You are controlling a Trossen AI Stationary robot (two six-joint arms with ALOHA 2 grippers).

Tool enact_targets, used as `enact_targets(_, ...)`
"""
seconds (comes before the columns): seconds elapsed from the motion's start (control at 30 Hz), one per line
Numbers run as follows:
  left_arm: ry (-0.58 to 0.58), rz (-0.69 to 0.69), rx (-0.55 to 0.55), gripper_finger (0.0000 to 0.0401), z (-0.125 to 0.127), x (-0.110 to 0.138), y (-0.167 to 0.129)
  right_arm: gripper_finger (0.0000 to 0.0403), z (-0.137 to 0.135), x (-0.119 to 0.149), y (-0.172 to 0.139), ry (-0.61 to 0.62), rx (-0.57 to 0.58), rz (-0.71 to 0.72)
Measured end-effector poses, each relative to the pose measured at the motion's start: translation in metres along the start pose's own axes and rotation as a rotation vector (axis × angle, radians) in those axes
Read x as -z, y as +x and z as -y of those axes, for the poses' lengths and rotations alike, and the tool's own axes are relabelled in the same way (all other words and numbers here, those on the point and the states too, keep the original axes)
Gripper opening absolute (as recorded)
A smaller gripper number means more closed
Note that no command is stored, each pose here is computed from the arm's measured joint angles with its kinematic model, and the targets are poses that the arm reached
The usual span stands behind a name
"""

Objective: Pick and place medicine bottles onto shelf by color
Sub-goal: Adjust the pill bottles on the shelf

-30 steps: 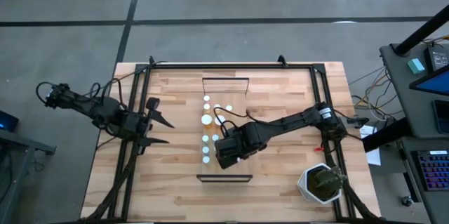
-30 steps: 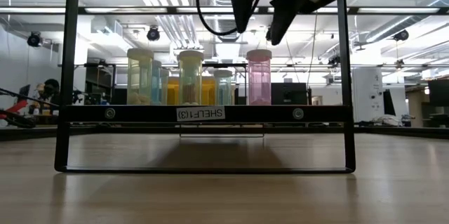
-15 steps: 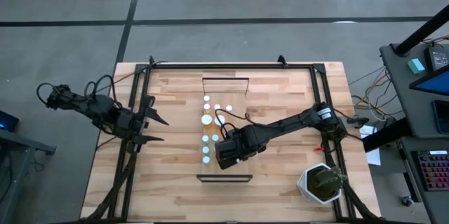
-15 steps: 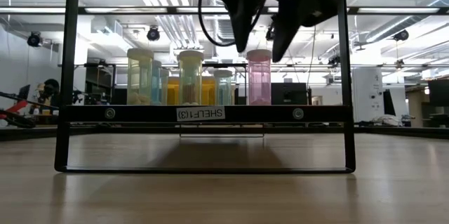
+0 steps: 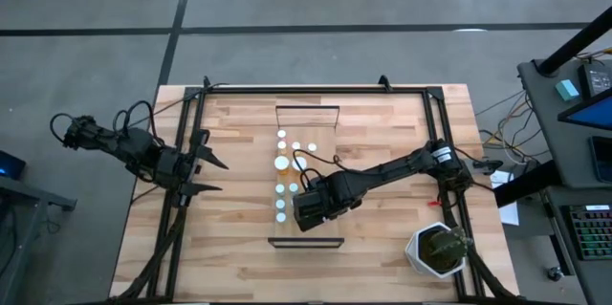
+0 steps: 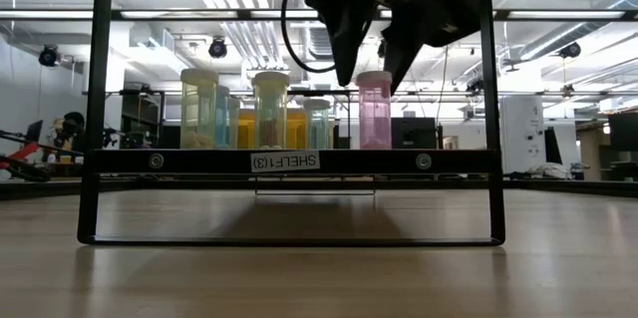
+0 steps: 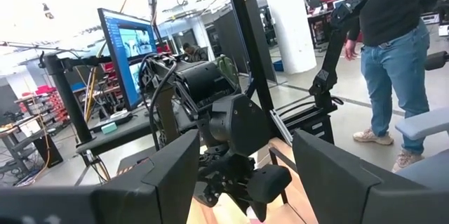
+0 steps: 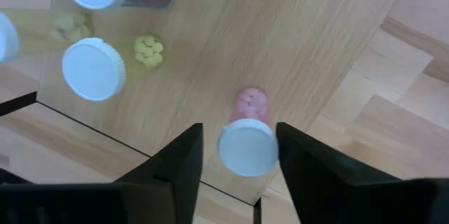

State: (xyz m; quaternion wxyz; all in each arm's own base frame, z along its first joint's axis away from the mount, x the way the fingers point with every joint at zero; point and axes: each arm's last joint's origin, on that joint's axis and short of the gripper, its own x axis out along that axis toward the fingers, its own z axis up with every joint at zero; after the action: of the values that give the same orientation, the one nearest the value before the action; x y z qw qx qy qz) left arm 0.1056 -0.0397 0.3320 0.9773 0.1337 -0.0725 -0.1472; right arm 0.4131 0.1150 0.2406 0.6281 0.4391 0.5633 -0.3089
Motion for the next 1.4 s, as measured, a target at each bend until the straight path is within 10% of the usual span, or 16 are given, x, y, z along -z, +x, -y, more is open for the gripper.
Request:
enact_targets(0.27, 0.000, -0.001, 0.000, 0.0212, 0.000, 0.000, 0.000, 0.0109, 0.000, 0.001, 0.000, 0.000, -0.005, -0.020)
enact_targets(1.4, -0.003, -0.003, 0.001, 0.0212, 0.000, 0.001, 0.001, 0.0107, -0.032, -0.014, -0.010, -0.081, -0.325, -0.057)
